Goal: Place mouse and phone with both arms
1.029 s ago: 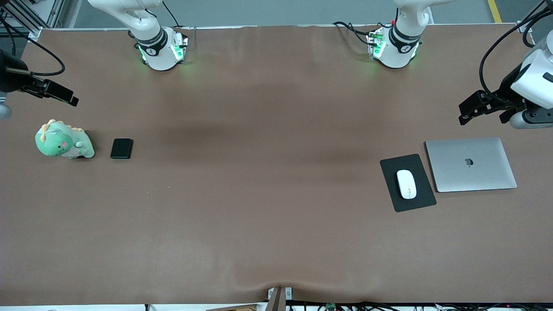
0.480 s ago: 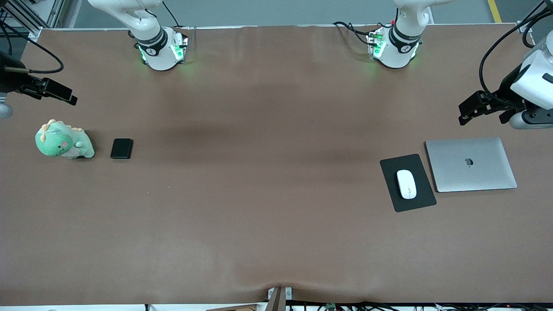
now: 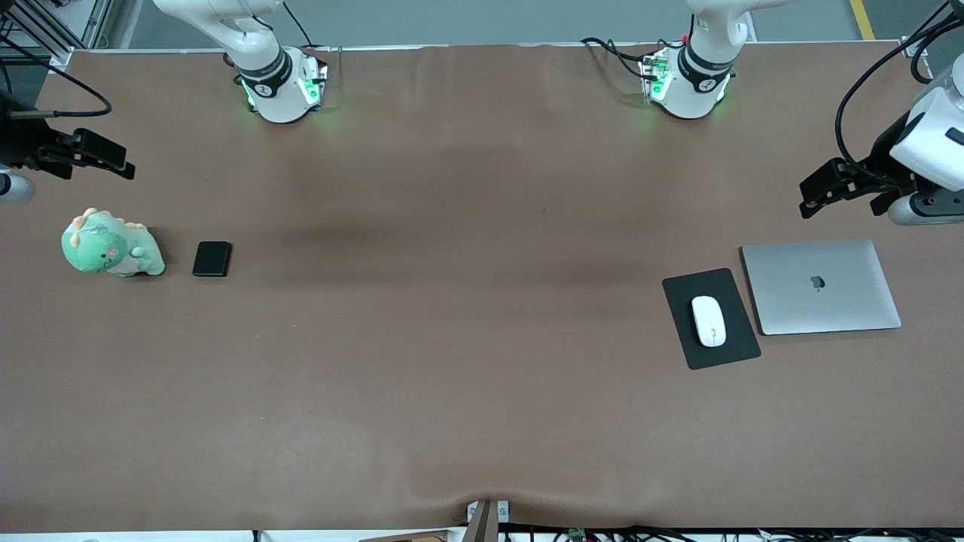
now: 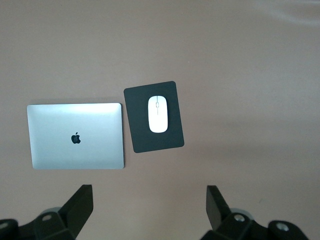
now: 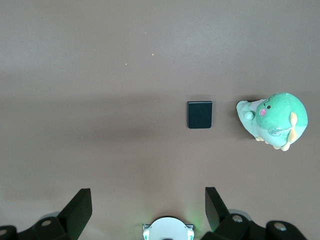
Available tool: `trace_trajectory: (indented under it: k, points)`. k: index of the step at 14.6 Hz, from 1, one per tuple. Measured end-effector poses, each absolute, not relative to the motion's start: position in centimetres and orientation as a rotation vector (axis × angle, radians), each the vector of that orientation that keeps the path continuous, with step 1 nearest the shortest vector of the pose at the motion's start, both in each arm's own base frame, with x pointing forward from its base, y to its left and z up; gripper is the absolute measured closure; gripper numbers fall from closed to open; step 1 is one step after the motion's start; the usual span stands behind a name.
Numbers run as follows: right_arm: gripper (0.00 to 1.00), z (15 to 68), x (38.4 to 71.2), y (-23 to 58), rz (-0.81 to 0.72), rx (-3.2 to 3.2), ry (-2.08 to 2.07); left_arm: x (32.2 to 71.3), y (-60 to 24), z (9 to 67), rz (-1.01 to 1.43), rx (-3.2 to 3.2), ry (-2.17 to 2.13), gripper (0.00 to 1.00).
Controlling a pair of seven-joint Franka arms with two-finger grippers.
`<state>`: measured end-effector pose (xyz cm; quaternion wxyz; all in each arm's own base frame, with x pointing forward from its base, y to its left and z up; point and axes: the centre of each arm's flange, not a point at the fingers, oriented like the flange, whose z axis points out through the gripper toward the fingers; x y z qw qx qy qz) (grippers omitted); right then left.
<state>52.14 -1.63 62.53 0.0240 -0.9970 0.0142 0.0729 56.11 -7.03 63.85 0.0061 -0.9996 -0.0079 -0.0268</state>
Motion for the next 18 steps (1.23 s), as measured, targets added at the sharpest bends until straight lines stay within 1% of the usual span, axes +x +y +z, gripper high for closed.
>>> trace_trajectory:
  k: [18]
  points:
    - [0.00, 62.4, 51.9, -4.0, 0.245, -3.076, 0.094, 56.1, -7.0, 63.7, -0.077, -3.128, -0.025, 0.00]
